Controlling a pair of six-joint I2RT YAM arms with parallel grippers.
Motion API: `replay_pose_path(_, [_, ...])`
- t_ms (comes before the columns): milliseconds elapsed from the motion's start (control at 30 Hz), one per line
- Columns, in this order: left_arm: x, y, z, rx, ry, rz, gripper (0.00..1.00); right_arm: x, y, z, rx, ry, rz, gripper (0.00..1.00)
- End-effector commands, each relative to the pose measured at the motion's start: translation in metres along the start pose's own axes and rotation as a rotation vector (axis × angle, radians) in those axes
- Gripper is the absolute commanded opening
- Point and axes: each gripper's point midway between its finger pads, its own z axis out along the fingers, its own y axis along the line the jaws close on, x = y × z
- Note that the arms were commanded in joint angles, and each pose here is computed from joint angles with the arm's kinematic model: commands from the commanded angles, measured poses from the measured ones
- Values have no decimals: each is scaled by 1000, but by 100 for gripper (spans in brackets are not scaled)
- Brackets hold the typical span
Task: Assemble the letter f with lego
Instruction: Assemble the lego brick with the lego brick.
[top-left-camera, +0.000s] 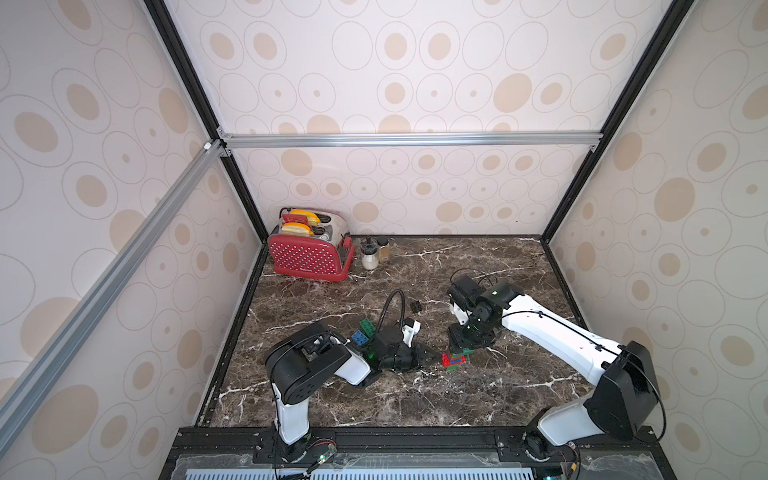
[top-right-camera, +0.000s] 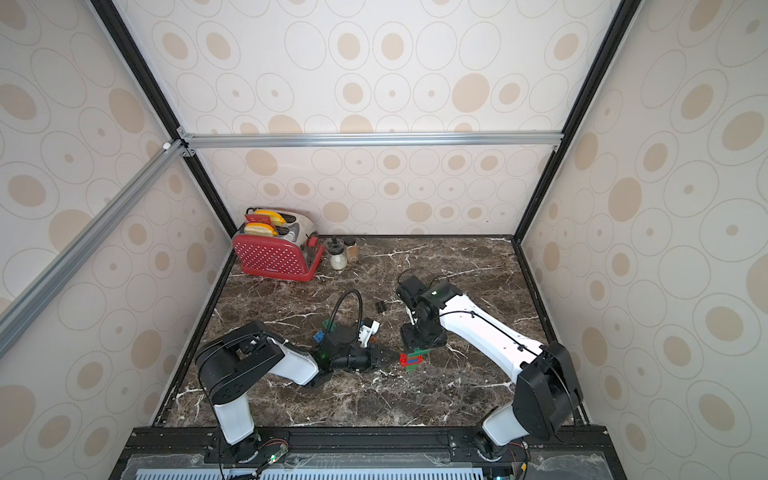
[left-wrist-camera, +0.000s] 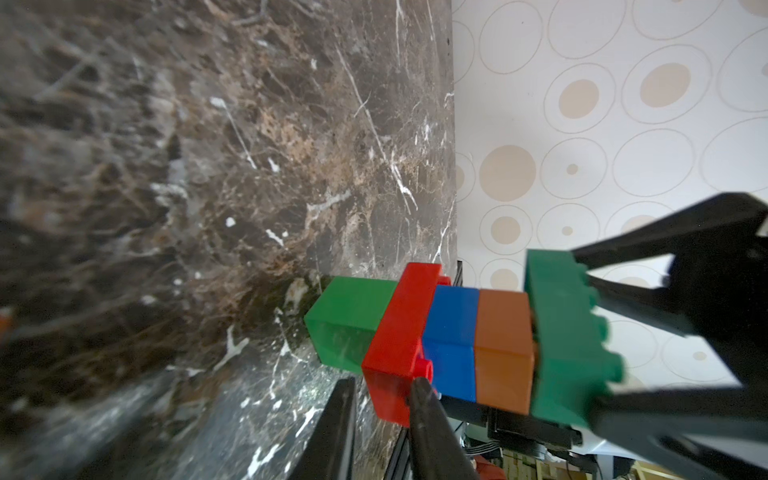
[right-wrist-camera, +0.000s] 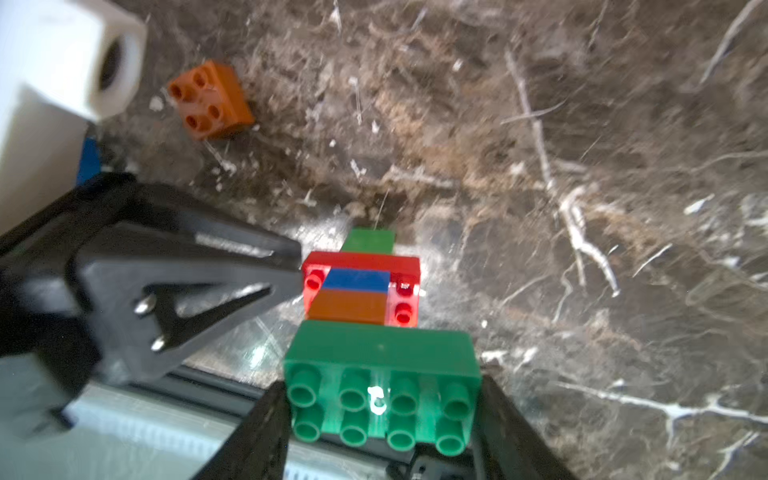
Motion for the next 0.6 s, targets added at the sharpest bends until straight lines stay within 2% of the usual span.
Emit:
replay_pose_path(0, [6,14,2,-47,11,-16,25,43,-58,47,275,230,11,61])
replay_pose_path(400, [7,13,1,-46,11,-14,25,44,-53,57,231,250,23,61])
replay_pose_path(567, [5,8,-1,-53,14,8,29,43,-49,60,218,246,22,61])
